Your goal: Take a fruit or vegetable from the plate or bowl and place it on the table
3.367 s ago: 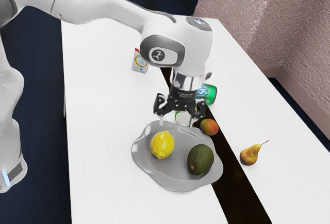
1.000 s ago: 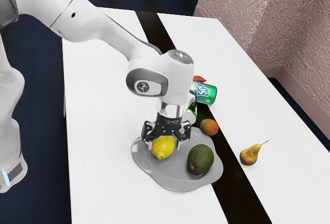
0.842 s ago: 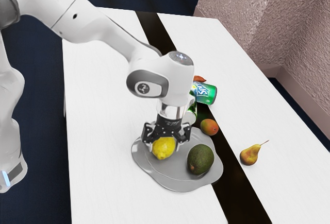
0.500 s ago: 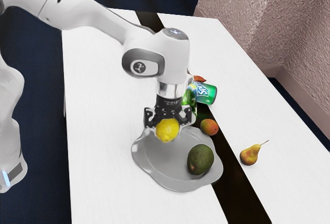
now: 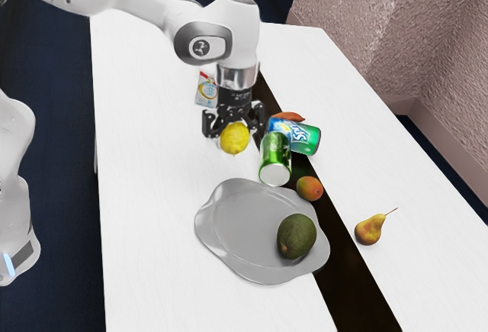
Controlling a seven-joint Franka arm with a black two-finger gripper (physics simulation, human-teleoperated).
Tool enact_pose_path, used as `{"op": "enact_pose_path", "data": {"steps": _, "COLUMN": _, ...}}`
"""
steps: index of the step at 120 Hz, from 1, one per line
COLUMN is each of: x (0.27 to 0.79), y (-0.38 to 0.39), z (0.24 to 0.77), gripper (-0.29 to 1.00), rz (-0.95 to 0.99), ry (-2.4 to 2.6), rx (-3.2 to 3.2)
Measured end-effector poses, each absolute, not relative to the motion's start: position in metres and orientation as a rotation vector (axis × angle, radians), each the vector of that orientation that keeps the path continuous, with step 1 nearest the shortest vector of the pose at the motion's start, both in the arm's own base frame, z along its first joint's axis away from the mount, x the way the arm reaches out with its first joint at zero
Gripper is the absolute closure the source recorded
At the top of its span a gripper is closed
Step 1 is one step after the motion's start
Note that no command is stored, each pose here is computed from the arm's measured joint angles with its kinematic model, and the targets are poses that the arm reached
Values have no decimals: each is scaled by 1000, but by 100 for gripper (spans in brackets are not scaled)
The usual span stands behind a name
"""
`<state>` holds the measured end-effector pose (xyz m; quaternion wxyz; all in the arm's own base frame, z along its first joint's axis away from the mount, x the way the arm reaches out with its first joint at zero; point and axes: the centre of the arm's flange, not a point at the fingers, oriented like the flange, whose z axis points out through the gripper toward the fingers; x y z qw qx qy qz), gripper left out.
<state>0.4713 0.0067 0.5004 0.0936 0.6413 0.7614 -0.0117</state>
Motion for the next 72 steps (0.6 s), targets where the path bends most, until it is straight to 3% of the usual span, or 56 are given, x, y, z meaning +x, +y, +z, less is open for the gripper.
{"op": "enact_pose_path", "data": {"steps": 28, "x": 470, "y": 36, "z": 501, "gripper": 30, "rz": -32, "ry": 2309, "rx": 1854}}
{"op": "enact_pose_path", "data": {"steps": 38, "x": 469, "y": 37, "z": 504, "gripper": 16, "rz": -27, "ry": 2303, "rx": 1853}}
{"op": "enact_pose_path", "data": {"steps": 72, "x": 464, "y": 38, "z": 517, "gripper": 3, "rz": 6, "ry": 2259, "rx": 1863}}
